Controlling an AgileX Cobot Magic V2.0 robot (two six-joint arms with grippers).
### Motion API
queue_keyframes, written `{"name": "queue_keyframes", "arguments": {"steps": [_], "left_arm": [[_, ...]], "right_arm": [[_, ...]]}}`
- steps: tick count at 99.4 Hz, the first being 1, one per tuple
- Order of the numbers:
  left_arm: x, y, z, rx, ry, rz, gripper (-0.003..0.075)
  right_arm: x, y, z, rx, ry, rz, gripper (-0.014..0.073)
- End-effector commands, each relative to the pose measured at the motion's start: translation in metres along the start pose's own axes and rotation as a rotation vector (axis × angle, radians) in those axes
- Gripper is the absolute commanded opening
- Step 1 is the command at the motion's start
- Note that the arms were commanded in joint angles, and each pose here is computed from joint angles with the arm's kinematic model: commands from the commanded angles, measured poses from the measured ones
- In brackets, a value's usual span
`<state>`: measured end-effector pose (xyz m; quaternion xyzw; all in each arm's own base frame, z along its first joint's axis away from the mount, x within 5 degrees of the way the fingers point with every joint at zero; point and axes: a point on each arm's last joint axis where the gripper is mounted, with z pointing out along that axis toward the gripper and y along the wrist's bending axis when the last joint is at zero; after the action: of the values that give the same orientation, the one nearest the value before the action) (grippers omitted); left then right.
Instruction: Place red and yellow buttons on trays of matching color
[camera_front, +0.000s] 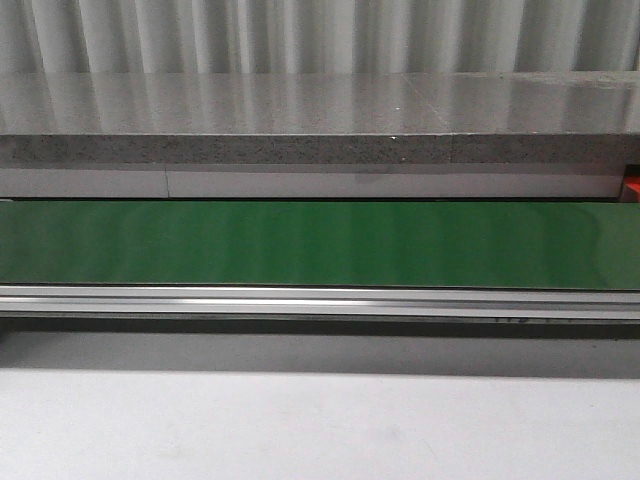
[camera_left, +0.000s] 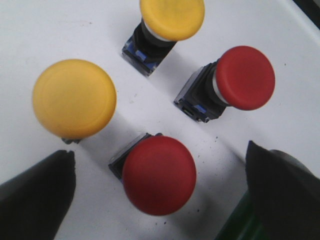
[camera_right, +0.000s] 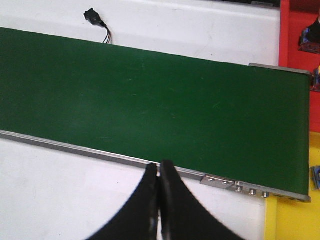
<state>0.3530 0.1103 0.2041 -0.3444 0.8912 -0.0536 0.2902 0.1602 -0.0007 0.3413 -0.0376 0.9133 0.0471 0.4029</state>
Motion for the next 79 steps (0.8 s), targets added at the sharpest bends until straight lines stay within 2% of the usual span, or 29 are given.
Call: {"name": "queue_keyframes", "arguments": {"steps": [1,40,49,59,66,79], "left_arm": [[-0.02,-0.009,-0.015,0.049,-0.114,-0.019,0.0642],[-0.02,-0.008,0.002,0.034,-0.082,-0.021,0.0637],[-0.02,-0.008,0.002,0.034,-0.082,-0.021,0.0608],[-0.019,-0.008,0.002,0.032,-0.075,-0.021,0.0536],[-0.018,-0.007,0.002,0.029,-0.064,-0.021,0.0453],[-0.015,-0.006,0.002,0.019,-0.028,-0.021,0.023]], "right_arm": [[-0.011,0.001,-0.009,0.006,-0.086,-0.008,-0.0124],[-0.011,0.001,-0.009,0.006,-0.086,-0.008,-0.0124],[-0.011,0.001,-0.009,0.006,-0.086,-0.008,-0.0124],[-0.011,0.001,-0.009,0.006,-0.086,-0.008,-0.0124],[-0.011,0.001,-0.009,0.006,-0.086,-0.008,-0.0124],[-0.011,0.001,-0.009,0.006,-0.086,-0.008,-0.0124]]}}
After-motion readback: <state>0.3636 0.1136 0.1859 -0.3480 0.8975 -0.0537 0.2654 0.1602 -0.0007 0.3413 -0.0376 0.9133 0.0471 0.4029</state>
